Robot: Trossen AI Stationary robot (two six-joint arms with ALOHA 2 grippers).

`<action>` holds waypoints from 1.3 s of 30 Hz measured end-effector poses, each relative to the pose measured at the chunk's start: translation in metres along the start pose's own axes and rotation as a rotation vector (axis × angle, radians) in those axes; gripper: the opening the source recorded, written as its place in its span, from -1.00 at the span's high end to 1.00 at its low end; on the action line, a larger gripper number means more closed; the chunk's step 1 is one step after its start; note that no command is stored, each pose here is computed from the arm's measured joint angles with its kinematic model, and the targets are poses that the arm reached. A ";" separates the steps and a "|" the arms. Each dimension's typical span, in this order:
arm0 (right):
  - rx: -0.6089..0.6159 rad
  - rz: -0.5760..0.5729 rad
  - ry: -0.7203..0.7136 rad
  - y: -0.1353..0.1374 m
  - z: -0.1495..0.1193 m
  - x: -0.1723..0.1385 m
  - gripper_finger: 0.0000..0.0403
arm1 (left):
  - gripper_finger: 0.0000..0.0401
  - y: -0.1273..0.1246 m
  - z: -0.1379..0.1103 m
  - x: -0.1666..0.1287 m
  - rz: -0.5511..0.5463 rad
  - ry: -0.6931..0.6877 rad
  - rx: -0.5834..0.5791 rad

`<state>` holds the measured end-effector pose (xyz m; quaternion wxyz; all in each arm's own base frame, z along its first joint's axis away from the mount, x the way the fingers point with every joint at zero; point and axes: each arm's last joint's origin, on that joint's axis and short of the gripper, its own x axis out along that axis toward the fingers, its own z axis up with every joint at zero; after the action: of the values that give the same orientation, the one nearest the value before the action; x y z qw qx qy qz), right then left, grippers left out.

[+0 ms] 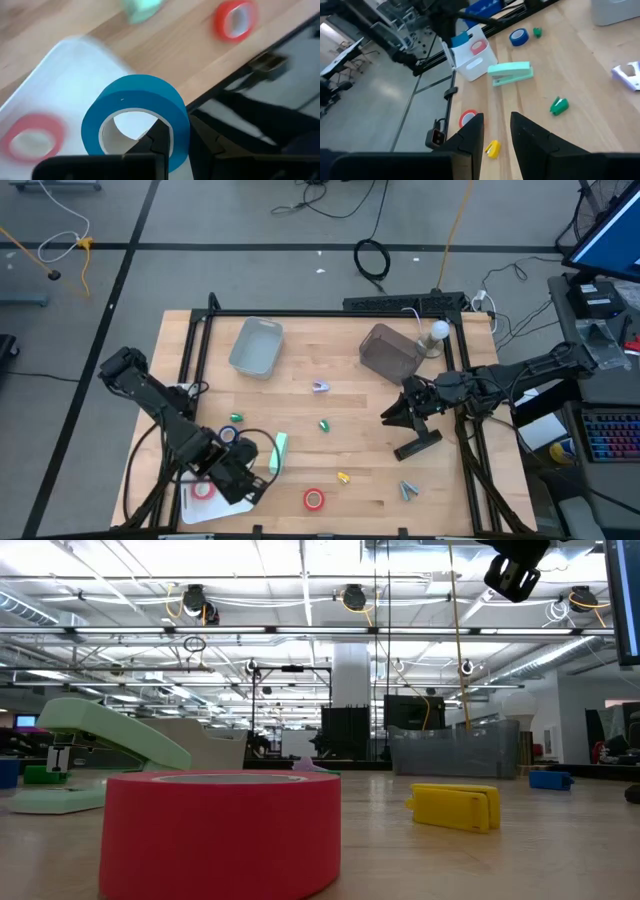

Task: Pick and place Stapler, Stapler remover, tape
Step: Put the light blue tape into the white bin

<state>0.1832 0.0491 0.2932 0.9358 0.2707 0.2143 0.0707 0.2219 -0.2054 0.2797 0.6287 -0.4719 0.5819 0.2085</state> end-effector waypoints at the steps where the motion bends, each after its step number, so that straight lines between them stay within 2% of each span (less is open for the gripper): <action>1: 0.002 -0.009 -0.006 0.000 0.000 0.000 0.56 | 0.81 0.001 -0.003 0.003 0.030 0.021 -0.002; 4: 0.000 -0.025 -0.024 -0.001 0.001 0.000 0.56 | 0.81 0.004 -0.012 0.018 0.112 0.050 0.004; 10: 0.005 -0.027 -0.028 0.000 0.001 0.000 0.56 | 0.81 0.004 -0.026 0.039 0.175 0.085 0.025; 23: 0.005 -0.030 -0.030 -0.001 0.001 0.000 0.56 | 0.81 0.021 -0.069 0.042 0.231 0.140 0.079; 30: 0.003 -0.030 -0.030 -0.001 0.001 0.000 0.56 | 0.81 0.031 -0.072 0.047 0.272 0.130 0.095; 39: 0.009 -0.030 -0.030 -0.001 0.001 0.000 0.56 | 0.81 0.044 -0.072 0.074 0.221 0.161 0.106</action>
<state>0.1838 0.0480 0.2938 0.9387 0.2726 0.2044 0.0515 0.1652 -0.2666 0.2047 0.5774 -0.3863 0.6890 0.2067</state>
